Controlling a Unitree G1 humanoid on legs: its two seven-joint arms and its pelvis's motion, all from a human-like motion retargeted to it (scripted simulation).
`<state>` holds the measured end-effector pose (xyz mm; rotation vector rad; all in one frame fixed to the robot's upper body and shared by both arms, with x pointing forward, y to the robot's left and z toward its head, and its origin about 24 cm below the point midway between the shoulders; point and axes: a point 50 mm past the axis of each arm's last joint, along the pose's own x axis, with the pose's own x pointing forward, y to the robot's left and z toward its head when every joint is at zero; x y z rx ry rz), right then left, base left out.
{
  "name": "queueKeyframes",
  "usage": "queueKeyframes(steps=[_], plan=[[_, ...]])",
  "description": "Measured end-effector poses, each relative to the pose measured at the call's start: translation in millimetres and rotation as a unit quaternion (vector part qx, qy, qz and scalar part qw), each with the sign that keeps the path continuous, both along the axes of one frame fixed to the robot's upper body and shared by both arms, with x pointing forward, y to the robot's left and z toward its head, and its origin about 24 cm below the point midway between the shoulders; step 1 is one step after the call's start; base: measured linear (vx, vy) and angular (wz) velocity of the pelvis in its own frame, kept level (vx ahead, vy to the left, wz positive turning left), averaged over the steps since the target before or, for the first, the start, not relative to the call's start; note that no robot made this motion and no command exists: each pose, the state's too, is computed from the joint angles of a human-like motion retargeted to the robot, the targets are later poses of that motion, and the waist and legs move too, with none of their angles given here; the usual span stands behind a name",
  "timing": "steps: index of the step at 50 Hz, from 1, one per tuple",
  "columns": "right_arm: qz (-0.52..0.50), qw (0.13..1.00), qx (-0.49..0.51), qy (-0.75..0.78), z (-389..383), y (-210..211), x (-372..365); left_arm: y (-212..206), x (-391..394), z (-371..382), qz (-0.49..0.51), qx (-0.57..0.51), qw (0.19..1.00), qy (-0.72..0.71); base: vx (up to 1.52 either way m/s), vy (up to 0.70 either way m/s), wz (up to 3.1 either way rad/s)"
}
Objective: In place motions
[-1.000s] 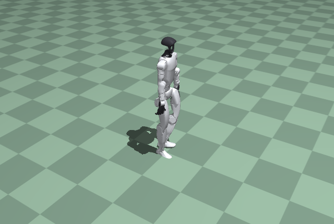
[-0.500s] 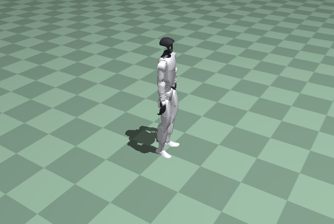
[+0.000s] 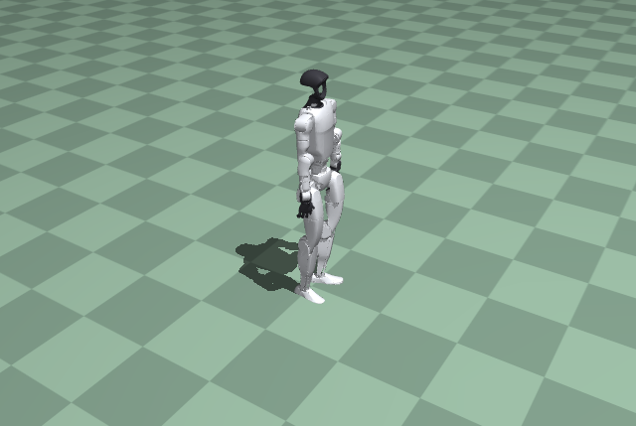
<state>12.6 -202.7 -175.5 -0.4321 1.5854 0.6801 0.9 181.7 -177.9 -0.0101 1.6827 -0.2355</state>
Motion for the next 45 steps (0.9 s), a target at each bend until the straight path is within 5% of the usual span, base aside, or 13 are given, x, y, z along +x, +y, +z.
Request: queueKeyframes(steps=[9,25,35,45], plan=[[-0.064,0.998,-0.025,-0.013,-1,6,-12,9,4,1,-0.003,0.008,1.000,-0.009,-0.16,-0.14,0.69],[0.066,0.996,-0.017,0.055,1,0,-30,-1,-20,1,0.160,0.007,0.987,-0.007,0.05,-0.03,-0.07],[-0.024,0.999,0.029,-0.028,-2,18,8,3,-7,1,0.045,0.009,0.999,-0.002,0.01,0.04,-0.19],[0.018,0.998,0.038,-0.038,-2,22,17,4,0,0,0.034,0.025,0.999,-0.016,-0.01,0.03,-0.05]])
